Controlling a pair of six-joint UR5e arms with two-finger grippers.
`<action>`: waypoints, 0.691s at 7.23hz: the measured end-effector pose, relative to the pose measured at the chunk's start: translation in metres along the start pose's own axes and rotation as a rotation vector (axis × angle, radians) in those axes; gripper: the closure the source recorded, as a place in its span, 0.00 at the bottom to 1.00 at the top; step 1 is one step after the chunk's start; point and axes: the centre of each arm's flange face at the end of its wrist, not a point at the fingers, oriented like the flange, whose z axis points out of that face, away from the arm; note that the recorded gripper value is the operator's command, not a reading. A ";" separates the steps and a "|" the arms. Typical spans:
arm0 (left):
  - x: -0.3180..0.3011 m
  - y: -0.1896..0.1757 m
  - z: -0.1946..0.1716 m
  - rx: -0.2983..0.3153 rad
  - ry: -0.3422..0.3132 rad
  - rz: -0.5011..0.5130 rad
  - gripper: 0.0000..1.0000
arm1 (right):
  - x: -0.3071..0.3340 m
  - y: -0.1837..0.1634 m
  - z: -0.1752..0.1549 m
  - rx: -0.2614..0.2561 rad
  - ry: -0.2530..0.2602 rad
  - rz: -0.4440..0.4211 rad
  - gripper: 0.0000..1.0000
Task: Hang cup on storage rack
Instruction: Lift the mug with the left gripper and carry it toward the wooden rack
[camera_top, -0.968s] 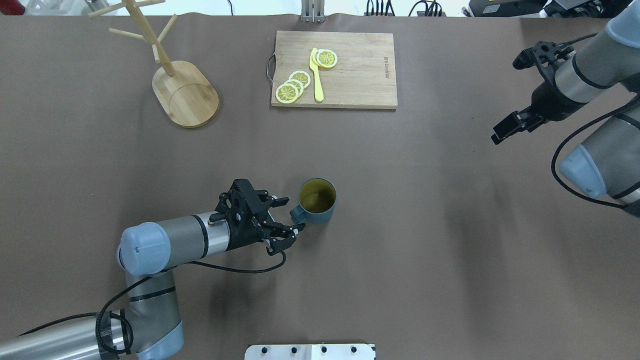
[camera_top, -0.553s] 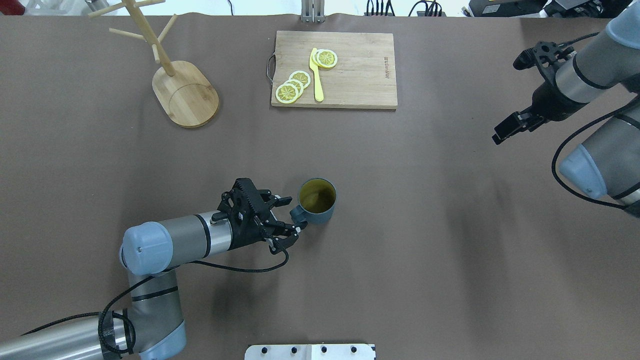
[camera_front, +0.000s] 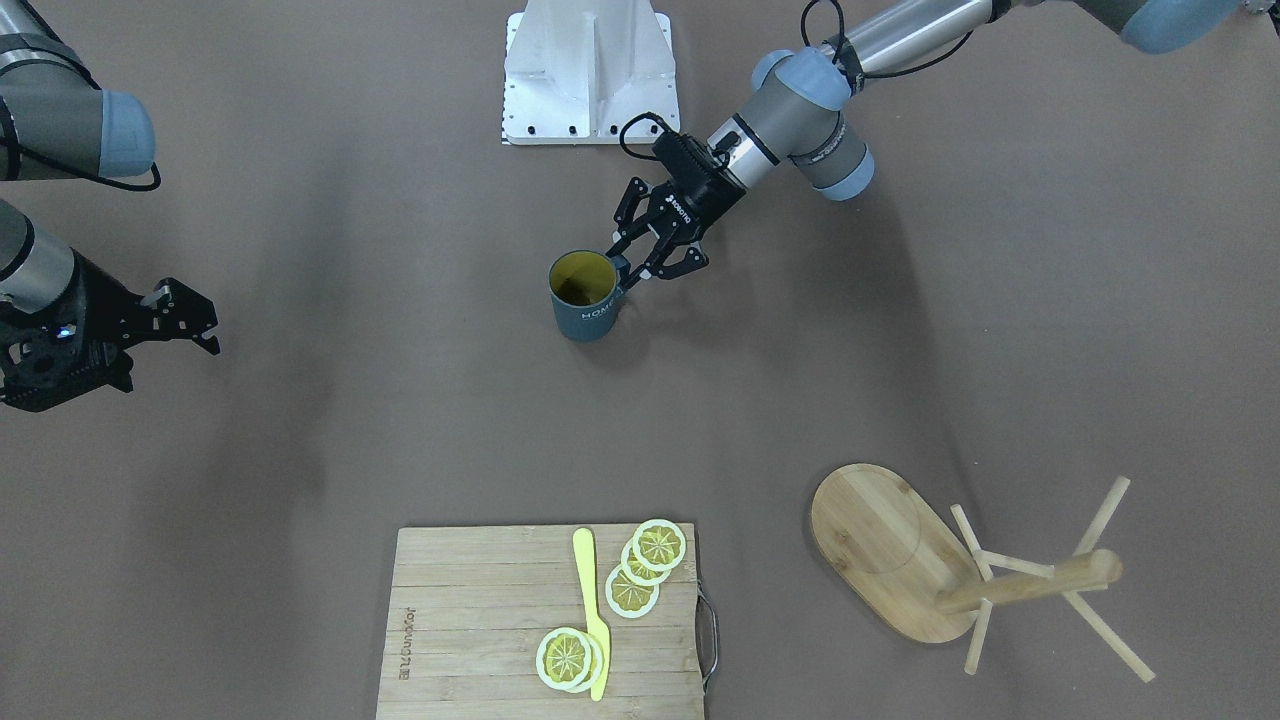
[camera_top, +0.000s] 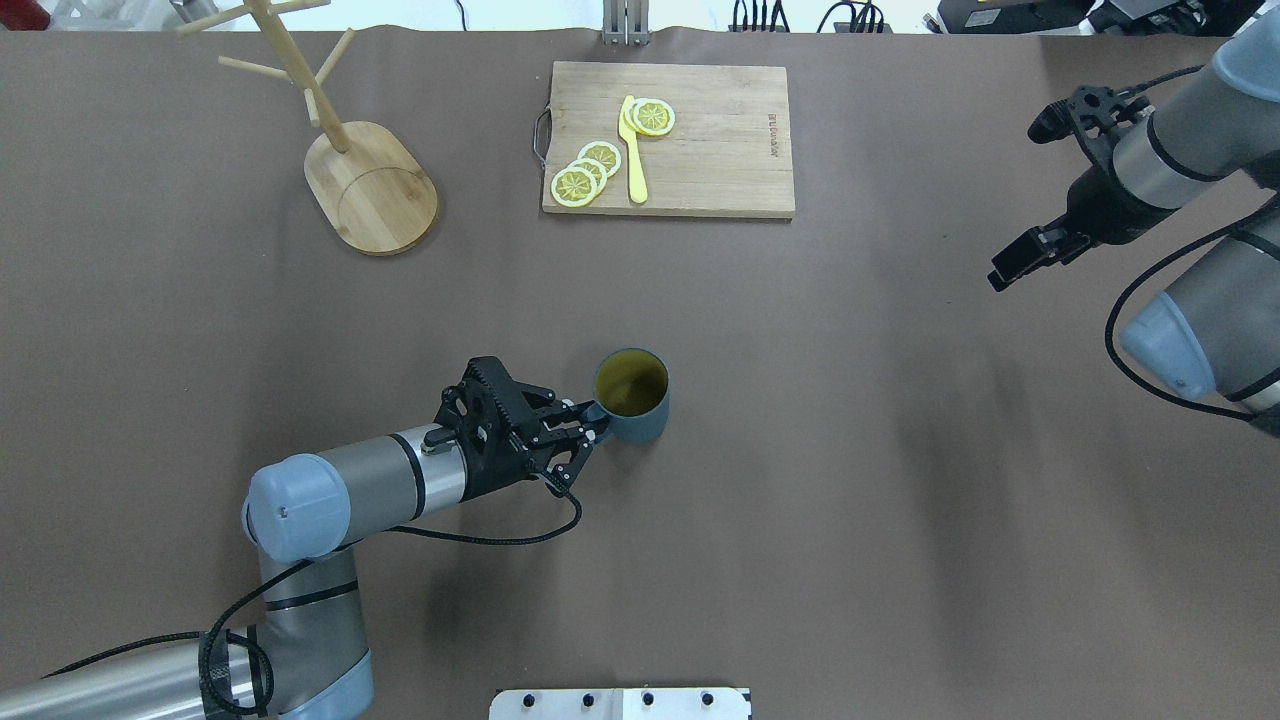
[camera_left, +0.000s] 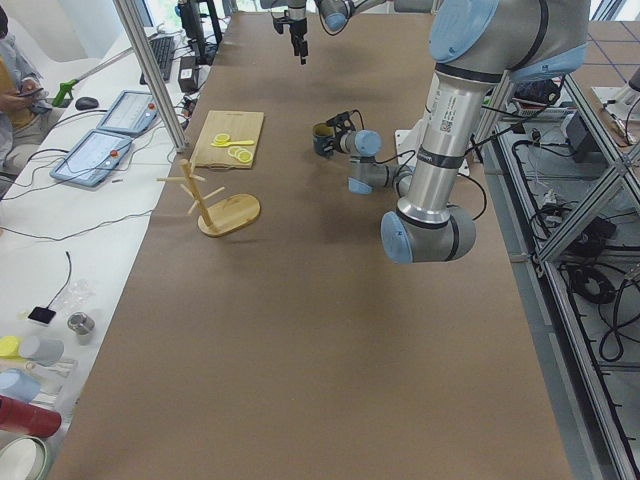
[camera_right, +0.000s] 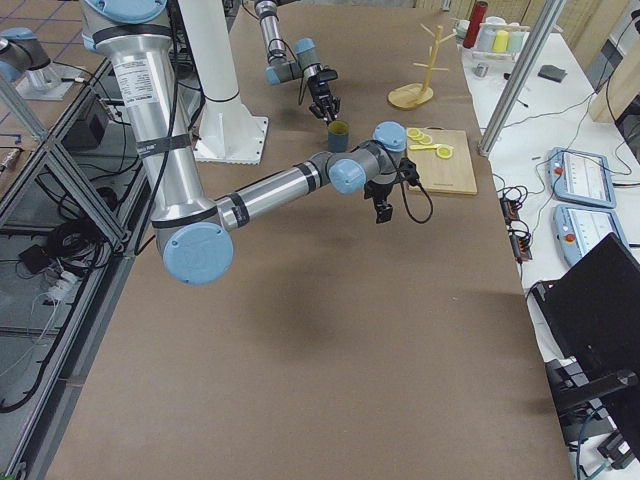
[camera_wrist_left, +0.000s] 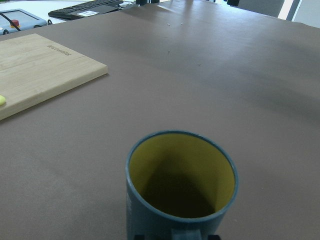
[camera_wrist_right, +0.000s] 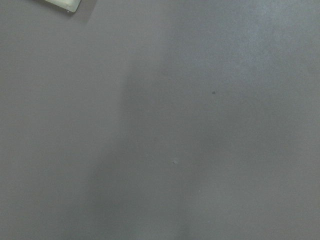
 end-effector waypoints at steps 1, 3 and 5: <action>0.002 0.000 -0.001 0.011 -0.015 -0.033 1.00 | 0.000 0.000 0.001 -0.001 0.001 -0.001 0.00; 0.009 -0.013 -0.010 0.046 -0.009 -0.115 1.00 | 0.001 0.000 0.001 -0.001 0.002 -0.002 0.00; 0.018 -0.037 -0.026 0.093 0.026 -0.226 1.00 | 0.003 0.000 -0.001 0.003 0.002 -0.001 0.00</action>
